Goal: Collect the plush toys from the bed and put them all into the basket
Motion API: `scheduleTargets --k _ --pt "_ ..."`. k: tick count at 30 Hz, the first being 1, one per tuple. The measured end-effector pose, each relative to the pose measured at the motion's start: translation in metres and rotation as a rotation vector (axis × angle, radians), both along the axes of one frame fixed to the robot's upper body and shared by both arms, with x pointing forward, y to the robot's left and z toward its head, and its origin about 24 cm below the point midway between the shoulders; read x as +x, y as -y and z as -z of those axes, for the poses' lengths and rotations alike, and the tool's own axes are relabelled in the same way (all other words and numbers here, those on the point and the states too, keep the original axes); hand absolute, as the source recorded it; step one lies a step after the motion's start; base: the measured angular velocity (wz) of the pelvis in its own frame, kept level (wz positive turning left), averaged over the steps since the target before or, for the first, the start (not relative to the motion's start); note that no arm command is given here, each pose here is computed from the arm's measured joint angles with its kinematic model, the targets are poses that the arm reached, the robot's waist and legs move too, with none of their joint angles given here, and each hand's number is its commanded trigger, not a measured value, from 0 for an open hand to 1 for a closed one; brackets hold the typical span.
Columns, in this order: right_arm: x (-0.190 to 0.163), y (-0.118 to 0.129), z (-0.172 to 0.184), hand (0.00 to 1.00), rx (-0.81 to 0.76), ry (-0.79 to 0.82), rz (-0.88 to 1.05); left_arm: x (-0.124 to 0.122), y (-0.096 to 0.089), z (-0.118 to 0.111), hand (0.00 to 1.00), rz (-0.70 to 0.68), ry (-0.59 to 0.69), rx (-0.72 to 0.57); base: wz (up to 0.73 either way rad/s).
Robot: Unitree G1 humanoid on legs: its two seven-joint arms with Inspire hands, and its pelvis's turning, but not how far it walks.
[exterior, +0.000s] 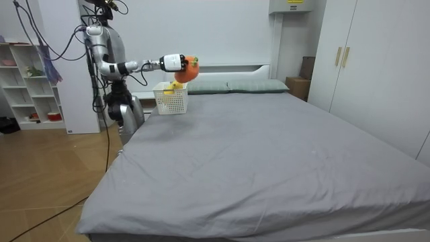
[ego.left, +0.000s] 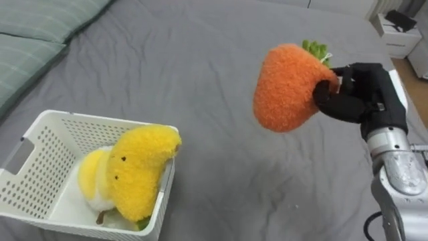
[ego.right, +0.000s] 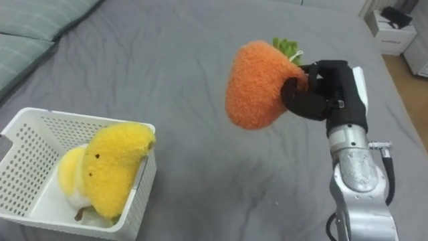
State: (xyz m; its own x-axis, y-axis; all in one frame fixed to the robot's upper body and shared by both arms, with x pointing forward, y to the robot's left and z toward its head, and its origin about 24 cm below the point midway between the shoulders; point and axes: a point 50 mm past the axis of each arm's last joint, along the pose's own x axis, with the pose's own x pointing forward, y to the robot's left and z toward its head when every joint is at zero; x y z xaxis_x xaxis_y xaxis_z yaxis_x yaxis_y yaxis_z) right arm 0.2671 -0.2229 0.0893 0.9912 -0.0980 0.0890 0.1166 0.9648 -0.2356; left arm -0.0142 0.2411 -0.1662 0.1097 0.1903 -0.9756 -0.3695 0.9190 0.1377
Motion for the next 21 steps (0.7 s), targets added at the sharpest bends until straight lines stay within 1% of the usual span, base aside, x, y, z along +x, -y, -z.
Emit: scheduleTargets --k 5,9,11,15,21 --pt "0.009 -0.013 -0.008 1.00 -0.023 0.025 -0.049 0.001 0.000 0.000 0.00 0.002 -0.002 -0.003 0.24" --pt "0.015 -0.024 -0.014 1.00 -0.051 0.032 -0.109 0.003 0.003 0.001 0.00 0.030 0.002 -0.005 0.31" --pt "0.017 -0.032 -0.016 1.00 -0.057 0.031 -0.143 0.000 0.003 0.001 0.00 0.036 -0.010 -0.007 0.12" --pt "0.017 -0.042 -0.013 1.00 -0.086 0.022 -0.185 -0.006 0.003 0.001 0.00 0.081 -0.051 -0.004 0.26" --pt "0.019 -0.059 -0.003 1.00 -0.170 -0.034 -0.215 0.004 0.001 -0.001 0.00 0.146 -0.048 0.014 0.27"
